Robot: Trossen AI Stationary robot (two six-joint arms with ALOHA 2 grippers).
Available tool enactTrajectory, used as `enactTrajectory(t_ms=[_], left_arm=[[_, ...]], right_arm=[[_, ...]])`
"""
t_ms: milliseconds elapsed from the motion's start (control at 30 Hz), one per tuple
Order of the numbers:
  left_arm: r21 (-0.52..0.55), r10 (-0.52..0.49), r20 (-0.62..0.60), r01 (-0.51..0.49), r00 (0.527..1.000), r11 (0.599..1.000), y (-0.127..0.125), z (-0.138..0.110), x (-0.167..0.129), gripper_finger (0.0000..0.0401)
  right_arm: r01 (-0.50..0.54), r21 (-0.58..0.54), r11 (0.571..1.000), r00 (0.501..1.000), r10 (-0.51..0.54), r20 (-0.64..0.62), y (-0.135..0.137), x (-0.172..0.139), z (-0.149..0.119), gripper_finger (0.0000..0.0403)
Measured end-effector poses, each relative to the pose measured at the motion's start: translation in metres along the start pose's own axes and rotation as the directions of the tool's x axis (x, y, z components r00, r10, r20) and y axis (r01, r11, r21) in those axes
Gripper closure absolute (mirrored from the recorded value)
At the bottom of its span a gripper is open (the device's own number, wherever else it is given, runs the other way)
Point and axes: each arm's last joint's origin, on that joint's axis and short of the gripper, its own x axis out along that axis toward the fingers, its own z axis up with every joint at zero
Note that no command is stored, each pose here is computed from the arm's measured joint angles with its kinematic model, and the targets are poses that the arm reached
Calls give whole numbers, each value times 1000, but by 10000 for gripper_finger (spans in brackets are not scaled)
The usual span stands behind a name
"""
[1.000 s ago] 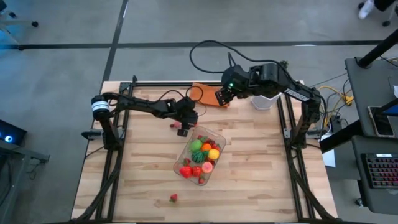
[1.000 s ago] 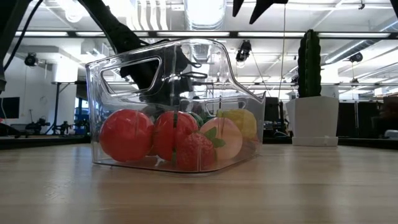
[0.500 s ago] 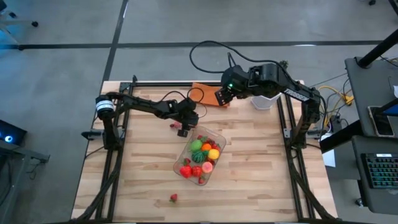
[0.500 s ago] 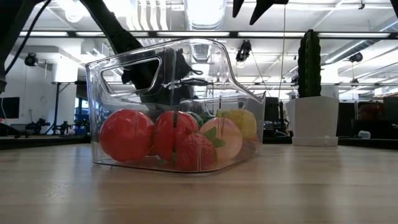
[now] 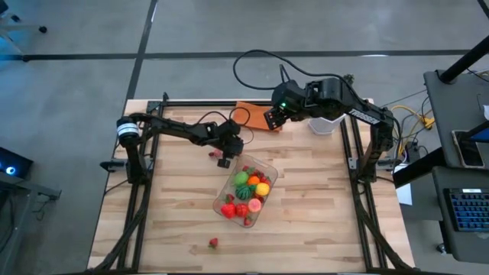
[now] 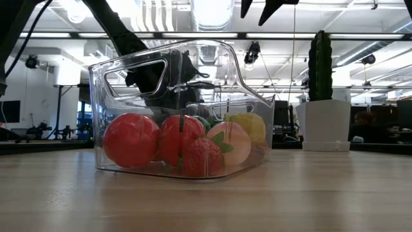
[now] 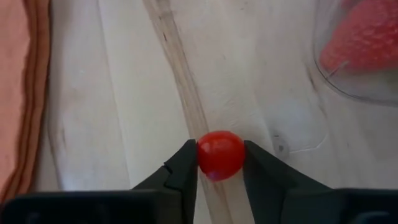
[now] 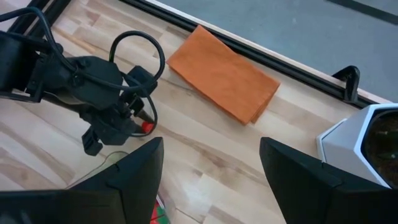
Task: Pick and placing Produce into tupperware
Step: Put the top right cherry into the transparent bin
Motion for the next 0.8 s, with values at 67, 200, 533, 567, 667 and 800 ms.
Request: enactTrajectory(t_ms=[67,200,533,567,667,800], left_arm=[[-2,0,-2,0,1000,1000,0,-1,0,320],[2,51,-47,-51,998,999,2,-1,-4,308],[-62,229,6,-228,973,972,16,35,-88,298],[-105,243,55,-236,969,966,17,41,-101,298],[-227,202,251,-146,947,963,13,60,-139,297],[-328,140,395,-4,908,945,-4,81,-159,297]], right_arm=[[1,-5,1000,1000,-1,1,0,0,0,145],[1,-13,1000,1000,-1,1,0,0,0,145],[22,-92,996,999,-19,32,-3,-3,1,145],[23,-106,994,999,-20,35,-3,-4,1,145],[23,-144,989,999,-17,38,-4,-5,1,145],[22,-188,982,999,-14,40,-5,-7,1,145]])
